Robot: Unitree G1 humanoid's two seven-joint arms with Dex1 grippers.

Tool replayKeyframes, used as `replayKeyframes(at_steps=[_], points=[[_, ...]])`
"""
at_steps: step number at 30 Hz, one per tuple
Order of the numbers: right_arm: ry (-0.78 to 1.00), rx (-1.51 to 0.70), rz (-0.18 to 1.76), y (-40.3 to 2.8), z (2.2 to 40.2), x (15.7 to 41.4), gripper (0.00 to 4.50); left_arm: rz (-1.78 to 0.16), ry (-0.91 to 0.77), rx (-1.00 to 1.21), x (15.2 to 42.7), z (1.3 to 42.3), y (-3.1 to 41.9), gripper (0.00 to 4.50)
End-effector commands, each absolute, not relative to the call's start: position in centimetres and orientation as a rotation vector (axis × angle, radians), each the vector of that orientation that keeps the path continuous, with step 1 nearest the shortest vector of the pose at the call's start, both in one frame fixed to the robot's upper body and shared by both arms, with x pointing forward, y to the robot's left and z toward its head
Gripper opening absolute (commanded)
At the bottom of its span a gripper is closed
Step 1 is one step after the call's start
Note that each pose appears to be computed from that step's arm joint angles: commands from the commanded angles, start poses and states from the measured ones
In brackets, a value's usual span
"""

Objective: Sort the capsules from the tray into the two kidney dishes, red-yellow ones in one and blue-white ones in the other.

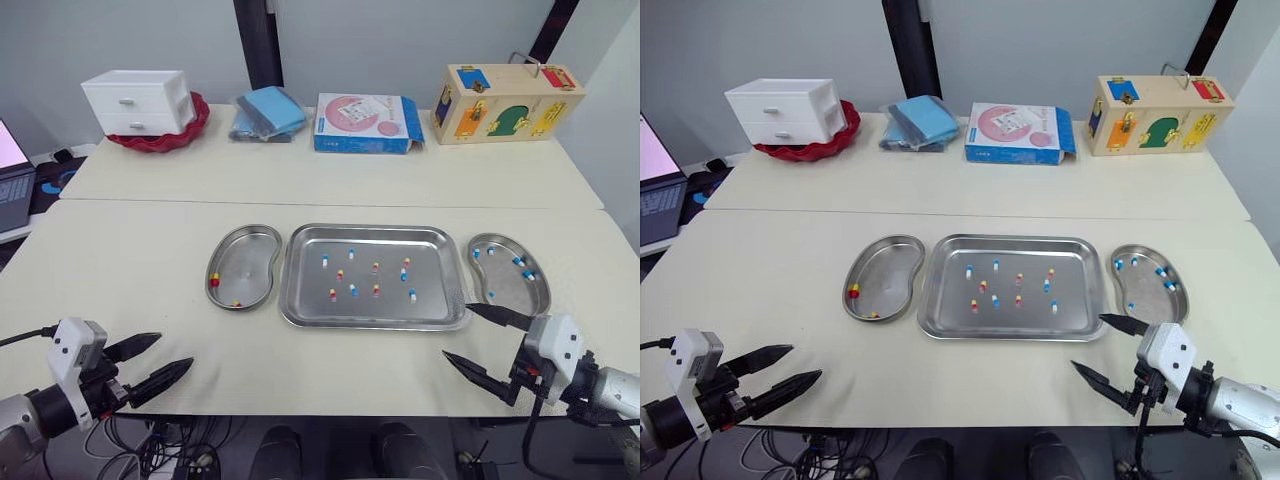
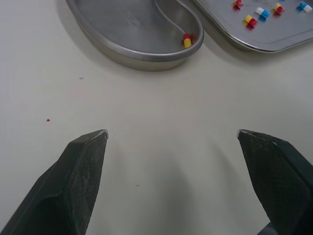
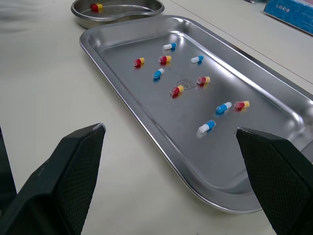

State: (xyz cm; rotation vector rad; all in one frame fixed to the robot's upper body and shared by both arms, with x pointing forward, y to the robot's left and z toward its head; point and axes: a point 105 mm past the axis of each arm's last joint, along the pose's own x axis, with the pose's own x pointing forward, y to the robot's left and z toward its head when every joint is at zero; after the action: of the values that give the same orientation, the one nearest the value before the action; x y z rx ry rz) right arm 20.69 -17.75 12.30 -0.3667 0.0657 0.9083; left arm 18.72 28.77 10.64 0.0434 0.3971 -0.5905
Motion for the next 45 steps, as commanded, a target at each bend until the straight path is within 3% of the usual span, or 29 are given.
replayKeyframes(at_steps=[1,8,18,21,23,31,34,36,45], points=[[0.049,-0.398,0.969,-17.5,12.0,20.6,4.5,-0.693,0.313,0.149,19.3,13.3,26.8,4.37],[0.052,-0.384,1.03,-16.6,10.8,20.4,4.5,-0.967,0.216,0.206,21.8,15.9,20.3,4.37],[0.022,-0.355,1.037,-15.5,11.4,20.4,4.5,-1.201,0.196,0.307,27.1,15.5,14.1,4.37],[0.021,-0.355,1.03,-15.5,11.6,20.5,4.5,-1.233,0.199,0.33,28.4,14.9,12.9,3.85],[0.021,-0.352,1.025,-15.4,11.7,20.5,4.5,-1.266,0.209,0.354,28.9,14.3,12.1,3.26],[0.002,-0.335,0.994,-14.7,12.2,20.5,4.5,-1.325,0.224,0.452,31.2,13.1,9.8,3.26],[0.0,-0.33,0.988,-14.4,12.3,20.4,4.5,-1.333,0.24,0.467,32.0,12.8,8.9,2.71],[-0.001,-0.327,0.985,-14.3,12.4,20.3,4.5,-1.339,0.264,0.479,32.1,12.5,8.8,2.05],[-0.006,-0.321,0.982,-13.9,12.9,20.0,4.5,-1.318,0.334,0.511,32.6,11.2,8.3,2.05]])
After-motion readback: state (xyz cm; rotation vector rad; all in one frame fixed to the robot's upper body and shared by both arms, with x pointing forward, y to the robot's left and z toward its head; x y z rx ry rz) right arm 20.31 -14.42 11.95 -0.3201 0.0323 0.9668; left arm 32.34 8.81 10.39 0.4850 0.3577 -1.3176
